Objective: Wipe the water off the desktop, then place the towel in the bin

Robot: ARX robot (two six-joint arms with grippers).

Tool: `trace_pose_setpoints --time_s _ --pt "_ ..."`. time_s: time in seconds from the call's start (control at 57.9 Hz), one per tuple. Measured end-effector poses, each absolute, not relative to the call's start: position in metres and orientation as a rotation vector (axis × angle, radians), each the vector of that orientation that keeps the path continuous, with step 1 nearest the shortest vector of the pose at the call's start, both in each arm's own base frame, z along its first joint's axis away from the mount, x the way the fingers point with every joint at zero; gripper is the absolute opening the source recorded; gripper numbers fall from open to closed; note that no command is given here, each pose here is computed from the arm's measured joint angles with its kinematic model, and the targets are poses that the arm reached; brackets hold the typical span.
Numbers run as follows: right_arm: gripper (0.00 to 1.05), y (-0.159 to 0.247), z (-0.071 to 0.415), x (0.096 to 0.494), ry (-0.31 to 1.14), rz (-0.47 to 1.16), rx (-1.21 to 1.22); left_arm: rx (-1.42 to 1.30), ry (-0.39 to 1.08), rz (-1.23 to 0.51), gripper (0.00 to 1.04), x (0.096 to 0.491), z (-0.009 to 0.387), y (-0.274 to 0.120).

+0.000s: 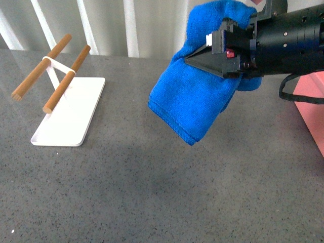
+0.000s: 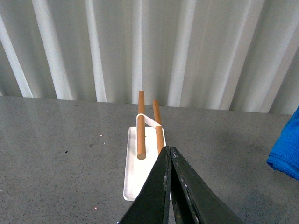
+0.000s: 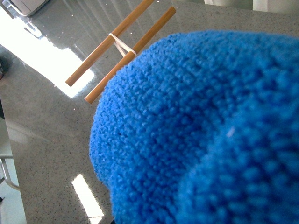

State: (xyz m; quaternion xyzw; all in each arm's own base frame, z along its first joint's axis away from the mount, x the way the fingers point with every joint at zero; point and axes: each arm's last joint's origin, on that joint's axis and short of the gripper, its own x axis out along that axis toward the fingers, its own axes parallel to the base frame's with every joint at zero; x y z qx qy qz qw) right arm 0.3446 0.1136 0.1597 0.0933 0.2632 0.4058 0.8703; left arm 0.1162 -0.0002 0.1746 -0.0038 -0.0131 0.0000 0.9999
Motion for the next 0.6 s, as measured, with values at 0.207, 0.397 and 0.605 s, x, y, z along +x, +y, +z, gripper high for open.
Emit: trace_pose_setpoints --time_s 0.207,0.397,0.605 --pt "0.08 0.113 0.161 0.345 0.551 0.846 0.190 -0.008 -0.027 0.000 0.04 0.112 0.174 0.000" --pt "0.08 0.111 0.162 0.346 0.539 0.845 0.189 -0.008 -0.026 0.000 0.04 0.109 0.174 0.000" --pt "0.08 0.108 0.160 0.345 0.544 0.841 0.193 -0.007 0.007 -0.002 0.04 0.099 0.169 0.000"
